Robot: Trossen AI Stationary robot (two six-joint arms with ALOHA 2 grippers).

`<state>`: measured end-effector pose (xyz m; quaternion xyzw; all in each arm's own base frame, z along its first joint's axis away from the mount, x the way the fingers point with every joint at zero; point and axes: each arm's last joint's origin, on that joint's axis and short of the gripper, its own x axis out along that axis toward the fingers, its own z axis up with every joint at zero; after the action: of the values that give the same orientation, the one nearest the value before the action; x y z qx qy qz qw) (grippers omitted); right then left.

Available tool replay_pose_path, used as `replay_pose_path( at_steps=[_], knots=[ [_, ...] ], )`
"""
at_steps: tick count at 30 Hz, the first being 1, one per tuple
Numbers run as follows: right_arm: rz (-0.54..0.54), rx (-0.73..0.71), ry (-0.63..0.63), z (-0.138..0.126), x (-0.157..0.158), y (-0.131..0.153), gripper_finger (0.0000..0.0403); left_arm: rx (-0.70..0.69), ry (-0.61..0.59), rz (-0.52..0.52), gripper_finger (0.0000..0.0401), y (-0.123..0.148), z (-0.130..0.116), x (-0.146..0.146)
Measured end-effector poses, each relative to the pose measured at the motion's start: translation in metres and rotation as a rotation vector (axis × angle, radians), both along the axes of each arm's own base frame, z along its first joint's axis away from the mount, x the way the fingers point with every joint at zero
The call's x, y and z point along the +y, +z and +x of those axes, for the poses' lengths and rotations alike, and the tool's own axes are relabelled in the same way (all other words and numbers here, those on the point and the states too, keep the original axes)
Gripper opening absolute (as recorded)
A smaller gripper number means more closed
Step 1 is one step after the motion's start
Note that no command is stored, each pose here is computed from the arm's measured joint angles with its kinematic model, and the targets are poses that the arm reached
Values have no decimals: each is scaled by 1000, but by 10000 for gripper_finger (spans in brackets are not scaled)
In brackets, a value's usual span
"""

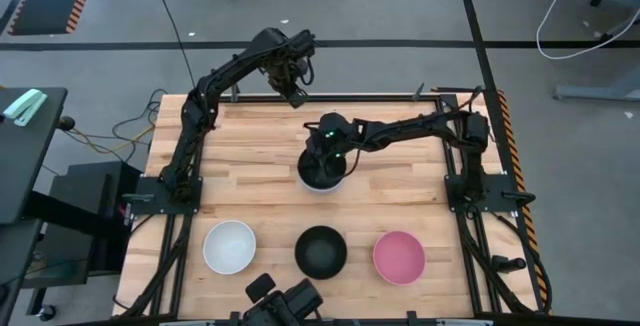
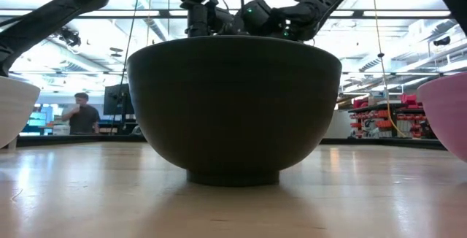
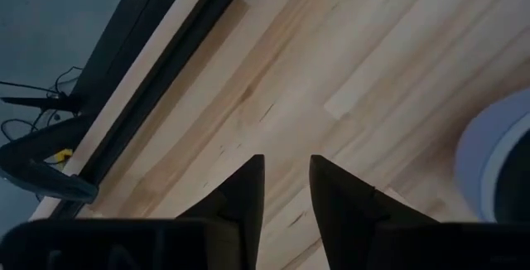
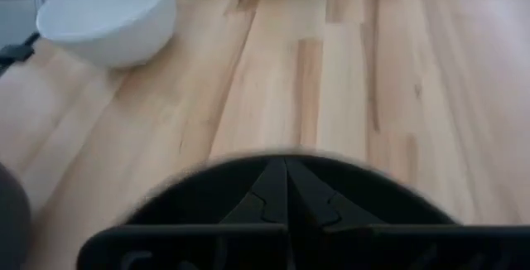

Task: Nest bowls inside each other
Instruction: Stack the top black bowl on top of the white bowl

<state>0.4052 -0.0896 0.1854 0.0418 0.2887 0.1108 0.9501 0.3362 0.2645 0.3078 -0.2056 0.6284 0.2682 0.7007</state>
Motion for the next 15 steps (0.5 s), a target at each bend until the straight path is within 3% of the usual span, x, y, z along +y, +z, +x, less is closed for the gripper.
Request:
replay_pose_path(
  at_steps=[8, 15],
  knots=[
    [-46, 27, -6, 4, 2, 15, 0, -1, 4, 2, 107, 0, 0, 0],
    [-92, 135, -51, -20, 9, 42, 0, -1, -1, 2, 107, 0, 1, -2]
  ],
)
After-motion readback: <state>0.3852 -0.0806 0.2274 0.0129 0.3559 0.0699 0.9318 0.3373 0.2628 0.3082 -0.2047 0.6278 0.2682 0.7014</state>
